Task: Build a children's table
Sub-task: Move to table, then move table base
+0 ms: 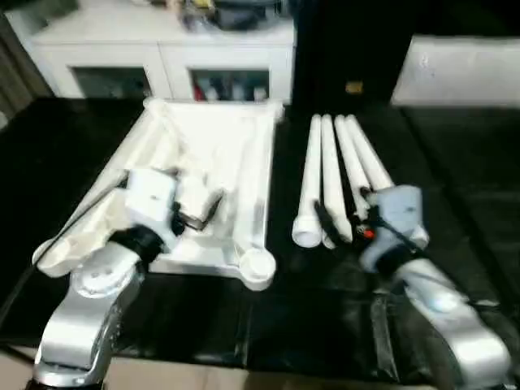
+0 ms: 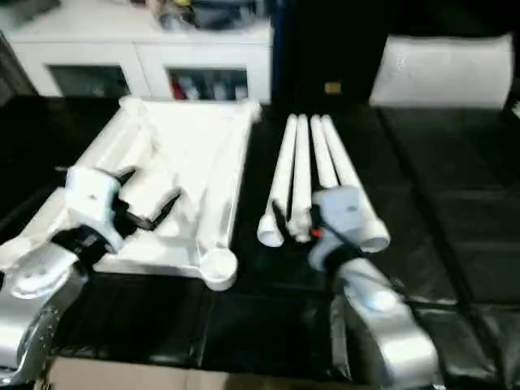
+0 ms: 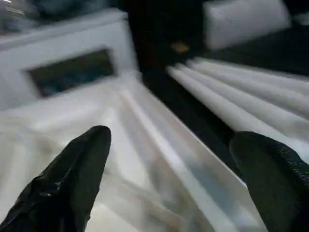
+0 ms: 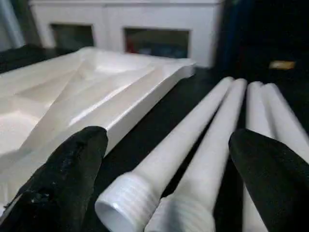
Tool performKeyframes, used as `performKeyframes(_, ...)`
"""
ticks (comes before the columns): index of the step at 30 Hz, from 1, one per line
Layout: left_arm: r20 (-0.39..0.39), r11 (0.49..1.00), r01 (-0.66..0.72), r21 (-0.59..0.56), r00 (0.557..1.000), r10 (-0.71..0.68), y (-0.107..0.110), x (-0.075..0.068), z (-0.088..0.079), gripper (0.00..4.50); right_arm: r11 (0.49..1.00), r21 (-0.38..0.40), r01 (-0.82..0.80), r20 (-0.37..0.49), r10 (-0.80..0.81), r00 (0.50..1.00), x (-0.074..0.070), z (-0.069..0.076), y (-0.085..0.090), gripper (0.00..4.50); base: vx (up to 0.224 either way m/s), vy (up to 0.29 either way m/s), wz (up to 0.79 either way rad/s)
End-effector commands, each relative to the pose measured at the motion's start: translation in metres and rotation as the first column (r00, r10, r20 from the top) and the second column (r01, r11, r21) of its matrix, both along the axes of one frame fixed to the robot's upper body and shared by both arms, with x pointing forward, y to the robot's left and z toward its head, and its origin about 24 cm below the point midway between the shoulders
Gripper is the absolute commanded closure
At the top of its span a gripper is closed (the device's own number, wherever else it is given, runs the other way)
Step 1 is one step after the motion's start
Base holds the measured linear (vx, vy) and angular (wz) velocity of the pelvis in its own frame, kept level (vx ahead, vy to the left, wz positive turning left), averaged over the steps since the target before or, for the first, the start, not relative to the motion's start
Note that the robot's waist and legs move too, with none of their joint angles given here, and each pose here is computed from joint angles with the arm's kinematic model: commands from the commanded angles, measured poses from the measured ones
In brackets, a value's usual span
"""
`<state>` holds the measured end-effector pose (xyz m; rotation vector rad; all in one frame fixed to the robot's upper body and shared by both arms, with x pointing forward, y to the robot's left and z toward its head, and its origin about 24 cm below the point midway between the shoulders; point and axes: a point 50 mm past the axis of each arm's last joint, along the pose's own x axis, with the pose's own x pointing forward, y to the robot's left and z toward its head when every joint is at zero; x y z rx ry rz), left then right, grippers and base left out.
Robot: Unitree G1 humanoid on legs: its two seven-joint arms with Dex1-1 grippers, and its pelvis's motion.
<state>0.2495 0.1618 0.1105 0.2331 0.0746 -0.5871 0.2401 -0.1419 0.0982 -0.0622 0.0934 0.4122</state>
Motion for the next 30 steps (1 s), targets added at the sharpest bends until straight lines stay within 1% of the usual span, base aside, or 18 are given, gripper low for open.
performKeyframes(1,-0.054,0.995,0.078,0.063,0.996,-0.075,0.009,-0.004,-0.006,0.08,0.995,-0.016,-0.096,0.013,0.096,0.995,0.001,0.009,0.007,0.06,0.0,0.0,0.0)
performKeyframes(3,-0.053,0.992,0.088,0.088,0.995,-0.083,0.015,-0.001,-0.007,0.08,0.989,-0.036,-0.146,0.002,0.146,0.989,0.0,0.011,0.008,0.06,0.0,0.0,0.0)
performKeyframes(4,-0.057,0.989,0.117,0.092,0.992,-0.112,0.016,0.001,-0.007,0.23,0.979,-0.043,-0.199,-0.035,0.198,0.98,-0.002,0.01,0.007,0.01,-0.071,-0.016,0.07)
performKeyframes(6,-0.058,0.988,0.127,0.093,0.991,-0.122,0.016,0.001,-0.007,0.33,0.975,-0.044,-0.216,-0.049,0.213,0.976,-0.003,0.01,0.007,0.0,-0.083,-0.013,0.08)
performKeyframes(7,-0.064,0.972,0.209,0.104,0.977,-0.203,0.014,0.005,-0.009,0.42,0.946,-0.082,-0.314,-0.089,0.306,0.948,-0.008,0.01,0.004,0.0,-0.082,-0.009,0.06)
performKeyframes(10,-0.144,0.932,0.345,0.111,0.933,-0.329,0.011,0.009,-0.014,0.65,0.905,-0.139,-0.402,-0.115,0.389,0.914,-0.011,0.012,-0.001,0.0,-0.07,-0.005,0.03)
performKeyframes(11,-0.149,0.93,0.35,0.11,0.931,-0.333,0.011,0.009,-0.015,0.82,0.903,-0.141,-0.406,-0.117,0.392,0.913,-0.011,0.012,-0.001,0.0,-0.053,-0.002,0.0)
performKeyframes(12,-0.18,0.914,0.39,0.111,0.913,-0.367,0.01,0.011,-0.017,0.89,0.889,-0.134,-0.438,-0.136,0.421,0.897,-0.013,0.011,-0.002,0.0,0.0,0.0,0.0)
performKeyframes(14,-0.254,0.857,0.486,0.17,0.862,-0.438,0.014,0.021,-0.025,0.97,0.857,-0.124,-0.501,-0.177,0.477,0.861,-0.016,0.011,-0.003,0.0,0.0,0.0,0.0)
performKeyframes(18,-0.289,0.805,0.538,0.249,0.835,-0.469,0.017,0.03,-0.032,1.29,0.856,-0.128,-0.5,-0.182,0.476,0.861,-0.017,0.01,-0.004,0.0,0.0,0.0,0.0)
performKeyframes(20,-0.3,0.787,0.556,0.267,0.824,-0.481,0.017,0.033,-0.035,1.31,0.864,-0.146,-0.481,-0.185,0.454,0.872,-0.017,0.006,-0.006,0.0,0.0,0.0,0.0)
performKeyframes(21,-0.313,0.775,0.571,0.269,0.813,-0.49,0.018,0.033,-0.036,1.48,0.872,-0.132,-0.472,-0.197,0.443,0.874,-0.017,0.004,-0.007,0.0,0.0,0.0,0.0)
performKeyframes(22,-0.327,0.765,0.585,0.269,0.803,-0.499,0.018,0.033,-0.037,1.48,0.878,-0.105,-0.466,-0.211,0.438,0.874,-0.019,0.002,-0.007,0.0,0.0,0.0,0.0)
performKeyframes(23,-0.332,0.757,0.598,0.263,0.793,-0.511,0.018,0.034,-0.037,1.69,0.888,-0.081,-0.453,-0.217,0.428,0.877,-0.021,0.002,-0.008,0.0,0.0,0.0,0.0)
performKeyframes(24,-0.336,0.751,0.607,0.259,0.786,-0.519,0.017,0.035,-0.037,1.69,0.891,-0.067,-0.45,-0.223,0.426,0.877,-0.022,0.002,-0.008,0.0,0.0,0.0,0.0)
performKeyframes(27,-0.344,0.739,0.632,0.234,0.764,-0.545,0.016,0.038,-0.034,1.83,0.904,-0.056,-0.423,-0.174,0.409,0.896,-0.022,0.005,-0.005,0.0,0.0,0.0,0.0)
performKeyframes(28,-0.351,0.73,0.642,0.236,0.757,-0.552,0.017,0.04,-0.034,2.08,0.913,-0.051,-0.405,-0.161,0.393,0.905,-0.02,0.006,-0.005,0.0,0.0,0.0,0.0)
performKeyframes(30,-0.356,0.723,0.646,0.247,0.754,-0.552,0.019,0.041,-0.035,2.13,0.905,-0.051,-0.422,-0.18,0.407,0.895,-0.022,0.004,-0.005,0.0,0.0,0.0,0.0)
